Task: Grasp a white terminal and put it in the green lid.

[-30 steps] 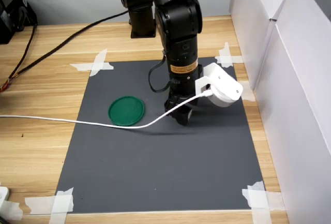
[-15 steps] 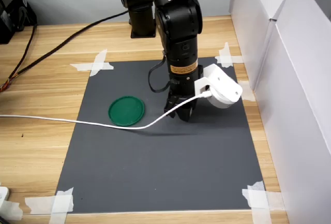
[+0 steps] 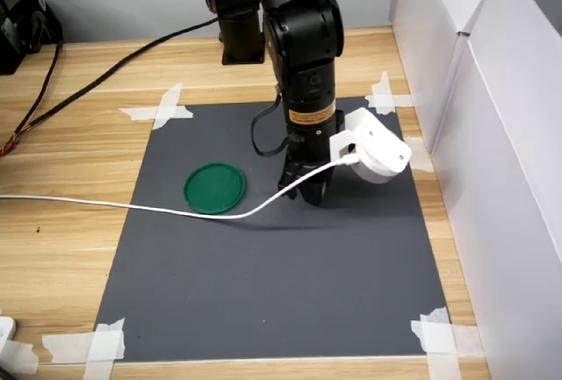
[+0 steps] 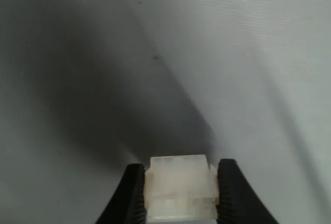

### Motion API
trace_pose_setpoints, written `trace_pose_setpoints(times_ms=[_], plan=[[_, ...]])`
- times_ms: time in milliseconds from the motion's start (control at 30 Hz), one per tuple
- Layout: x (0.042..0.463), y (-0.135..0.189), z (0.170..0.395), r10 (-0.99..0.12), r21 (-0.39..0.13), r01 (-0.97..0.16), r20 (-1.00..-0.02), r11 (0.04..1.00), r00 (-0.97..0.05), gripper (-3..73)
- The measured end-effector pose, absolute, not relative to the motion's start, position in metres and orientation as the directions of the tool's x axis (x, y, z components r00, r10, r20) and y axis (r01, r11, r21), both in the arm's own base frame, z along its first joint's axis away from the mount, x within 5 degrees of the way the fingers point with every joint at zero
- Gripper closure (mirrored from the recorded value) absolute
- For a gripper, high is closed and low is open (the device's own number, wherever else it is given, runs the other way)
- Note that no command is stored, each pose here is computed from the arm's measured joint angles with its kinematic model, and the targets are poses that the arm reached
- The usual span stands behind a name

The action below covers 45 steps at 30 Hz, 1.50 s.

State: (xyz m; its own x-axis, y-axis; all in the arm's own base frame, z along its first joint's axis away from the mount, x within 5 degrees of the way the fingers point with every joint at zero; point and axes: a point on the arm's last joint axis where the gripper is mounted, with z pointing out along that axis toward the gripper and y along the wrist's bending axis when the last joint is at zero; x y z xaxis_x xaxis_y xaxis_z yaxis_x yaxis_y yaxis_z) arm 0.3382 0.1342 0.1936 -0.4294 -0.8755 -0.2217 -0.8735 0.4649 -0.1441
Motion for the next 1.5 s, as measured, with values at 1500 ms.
trace_pose_setpoints(times_ms=[1500], plan=[[0.312, -0.007, 0.217, -0.835, -0.202, -0.811, -0.187, 0.548, -0.517, 38.1]])
